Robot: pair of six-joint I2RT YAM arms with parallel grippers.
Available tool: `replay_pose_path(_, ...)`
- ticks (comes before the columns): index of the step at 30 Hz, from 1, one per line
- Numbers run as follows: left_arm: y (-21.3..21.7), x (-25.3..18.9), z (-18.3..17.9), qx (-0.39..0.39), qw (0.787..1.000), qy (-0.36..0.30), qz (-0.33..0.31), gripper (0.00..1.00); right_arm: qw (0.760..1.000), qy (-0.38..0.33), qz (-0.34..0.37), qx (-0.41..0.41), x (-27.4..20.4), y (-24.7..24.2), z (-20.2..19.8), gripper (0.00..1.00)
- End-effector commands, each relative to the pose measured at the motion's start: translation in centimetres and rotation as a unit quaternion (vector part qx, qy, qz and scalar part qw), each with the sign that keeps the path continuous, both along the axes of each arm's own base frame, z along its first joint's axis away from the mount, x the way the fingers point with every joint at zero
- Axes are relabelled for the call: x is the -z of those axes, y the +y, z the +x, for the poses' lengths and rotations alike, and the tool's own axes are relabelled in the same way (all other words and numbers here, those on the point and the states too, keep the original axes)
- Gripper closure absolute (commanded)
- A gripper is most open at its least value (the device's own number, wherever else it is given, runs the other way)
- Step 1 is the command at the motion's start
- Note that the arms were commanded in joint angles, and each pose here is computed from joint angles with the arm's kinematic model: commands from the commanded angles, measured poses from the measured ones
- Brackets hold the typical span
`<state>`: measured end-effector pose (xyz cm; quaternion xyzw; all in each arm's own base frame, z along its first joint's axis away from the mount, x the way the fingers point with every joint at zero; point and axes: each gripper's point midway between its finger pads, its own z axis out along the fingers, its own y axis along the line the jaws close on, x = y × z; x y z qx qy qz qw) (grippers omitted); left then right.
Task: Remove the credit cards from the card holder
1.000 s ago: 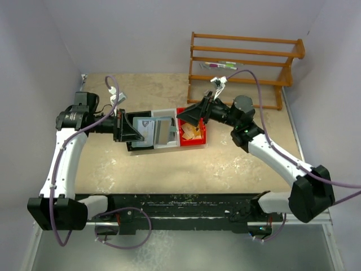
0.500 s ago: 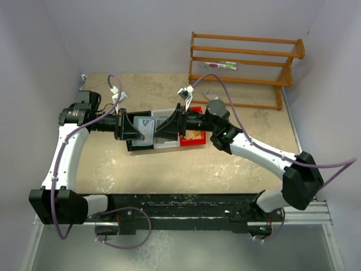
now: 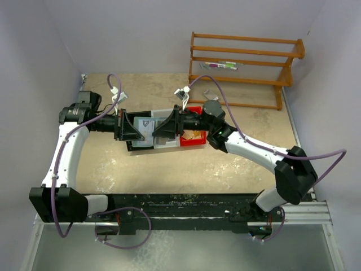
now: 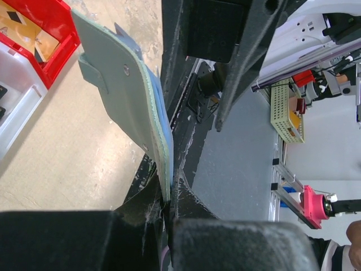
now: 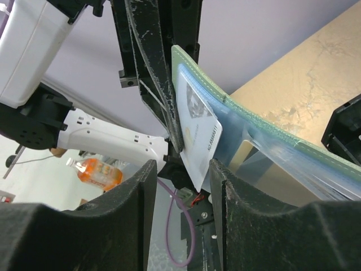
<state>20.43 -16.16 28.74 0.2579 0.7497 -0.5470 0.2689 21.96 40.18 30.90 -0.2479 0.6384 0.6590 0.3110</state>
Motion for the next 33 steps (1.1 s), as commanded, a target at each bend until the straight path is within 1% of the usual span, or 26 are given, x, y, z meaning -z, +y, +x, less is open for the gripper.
replay_pose_path(1, -0.7, -3.5, -1.1, 0.037, 0.996, -0.046, -0.061, 1.0, 0.999, -0.022, 0.029, -0.017, -1.9, 0.4, -0.3, 0.56)
replay_pose_path(5, -0.7, -3.9, -1.4, 0.043, 0.996, -0.049, -0.068, 1.0, 0.999, -0.019, 0.03, -0.022, -1.7, 0.5, -0.4, 0.58)
replay_pose_path(12, -0.8, -4.4, -1.6, 0.048, 0.994, -0.051, -0.079, 1.0, 0.999, -0.013, 0.026, -0.022, -1.5, 0.5, -0.4, 0.59)
replay_pose_path(14, -0.7, -4.4, -1.6, 0.047, 0.995, -0.054, -0.074, 1.0, 1.0, -0.007, 0.015, -0.017, -1.2, 0.5, -0.3, 0.59)
replay_pose_path(17, -0.6, -3.9, -1.3, 0.043, 0.996, -0.06, -0.055, 1.0, 0.999, -0.023, -0.018, 0.013, -0.4, 0.4, 0.8, 0.6)
replay_pose_path(19, -0.4, -3.6, -1.0, 0.038, 0.996, -0.065, -0.042, 1.0, 0.999, -0.028, -0.025, 0.023, -0.5, 0.4, 1.1, 0.6)
replay_pose_path(22, -0.5, -3.6, -1.1, 0.035, 0.996, -0.068, -0.042, 1.0, 1.0, -0.027, -0.01, 0.011, -1.1, 0.5, 0.5, 0.6)
replay_pose_path(25, -0.5, -3.5, -1.0, 0.033, 0.996, -0.063, -0.046, 1.0, 0.999, -0.021, 0.028, -0.018, -2.4, 0.9, -0.5, 0.61)
replay_pose_path(27, -0.5, -3.5, -1.0, 0.034, 0.997, -0.059, -0.047, 1.0, 0.998, -0.017, 0.056, -0.034, -3.1, 0.9, -1.0, 0.64)
replay_pose_path(29, -0.5, -3.5, -1.0, 0.034, 0.997, -0.057, -0.047, 1.0, 0.996, -0.014, 0.076, -0.048, -3.7, 0.9, -1.5, 0.71)
replay_pose_path(30, -0.5, -3.4, -1.0, 0.034, 0.997, -0.056, -0.046, 1.0, 0.995, -0.012, 0.081, -0.053, -3.9, 0.9, -1.6, 0.75)
replay_pose_path(33, -0.5, -3.1, -1.1, 0.034, 0.997, -0.051, -0.044, 0.96, 0.994, -0.006, 0.086, -0.059, -3.9, 1.0, -1.6, 0.93)
